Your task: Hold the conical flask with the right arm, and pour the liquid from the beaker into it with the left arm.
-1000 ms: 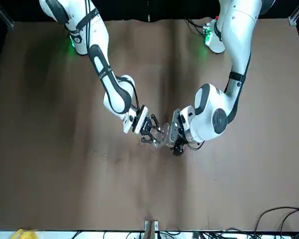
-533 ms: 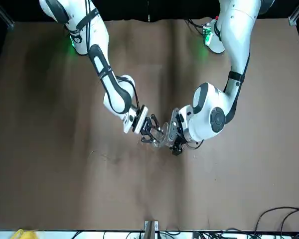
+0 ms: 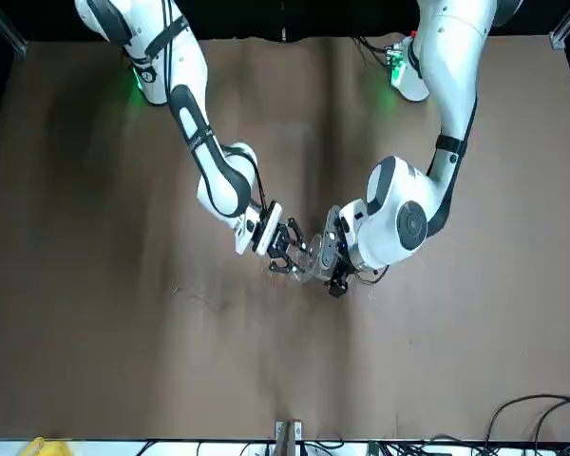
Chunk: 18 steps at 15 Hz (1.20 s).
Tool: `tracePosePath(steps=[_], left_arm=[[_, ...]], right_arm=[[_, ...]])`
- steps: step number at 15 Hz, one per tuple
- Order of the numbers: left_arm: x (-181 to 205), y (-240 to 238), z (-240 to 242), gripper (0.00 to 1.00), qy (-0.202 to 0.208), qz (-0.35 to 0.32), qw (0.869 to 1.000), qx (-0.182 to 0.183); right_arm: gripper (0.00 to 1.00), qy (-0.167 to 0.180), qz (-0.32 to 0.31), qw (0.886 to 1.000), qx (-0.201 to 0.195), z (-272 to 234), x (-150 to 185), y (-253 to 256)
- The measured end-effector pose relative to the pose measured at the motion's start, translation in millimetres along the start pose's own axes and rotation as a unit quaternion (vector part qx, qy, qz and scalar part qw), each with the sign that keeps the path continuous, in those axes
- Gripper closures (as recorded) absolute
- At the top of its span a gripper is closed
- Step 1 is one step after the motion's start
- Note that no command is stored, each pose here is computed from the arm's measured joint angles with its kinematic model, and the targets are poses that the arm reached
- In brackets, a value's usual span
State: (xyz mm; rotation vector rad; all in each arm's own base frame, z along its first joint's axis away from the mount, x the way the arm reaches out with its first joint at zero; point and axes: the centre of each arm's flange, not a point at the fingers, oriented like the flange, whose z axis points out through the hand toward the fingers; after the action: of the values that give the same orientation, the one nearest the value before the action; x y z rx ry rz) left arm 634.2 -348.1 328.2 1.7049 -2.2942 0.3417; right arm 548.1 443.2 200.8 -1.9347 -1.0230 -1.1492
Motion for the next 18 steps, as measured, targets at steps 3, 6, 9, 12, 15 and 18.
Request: tracePosePath(steps=[3, 6, 9, 12, 15, 18], left_arm=[[3, 0, -9, 0.02, -0.015, -0.001, 1.0, 0.006], [7, 1, -14, 0.02, -0.016, 0.001, 1.0, 0.008], [12, 2, -12, 0.02, -0.023, 0.003, 1.0, 0.007], [16, 3, -10, 0.02, -0.029, 0.002, 1.0, 0.007], [16, 3, -10, 0.02, -0.035, 0.003, 0.999, 0.007], [17, 4, -9, 0.02, -0.05, -0.008, 0.999, 0.008]], right_arm=[[0.61, 0.001, 0.0, 1.0, -0.002, 0, 1, 1], [0.61, 0.001, 0.0, 1.0, -0.003, 0, 2, 1], [0.61, 0.002, 0.001, 1.0, -0.003, 0, 2, 2], [0.61, 0.002, 0.001, 1.0, -0.003, 0, 2, 1], [0.61, 0.002, 0.001, 1.0, -0.002, 1, 2, -1], [0.61, 0.001, 0.001, 1.0, -0.001, 2, 3, -4]])
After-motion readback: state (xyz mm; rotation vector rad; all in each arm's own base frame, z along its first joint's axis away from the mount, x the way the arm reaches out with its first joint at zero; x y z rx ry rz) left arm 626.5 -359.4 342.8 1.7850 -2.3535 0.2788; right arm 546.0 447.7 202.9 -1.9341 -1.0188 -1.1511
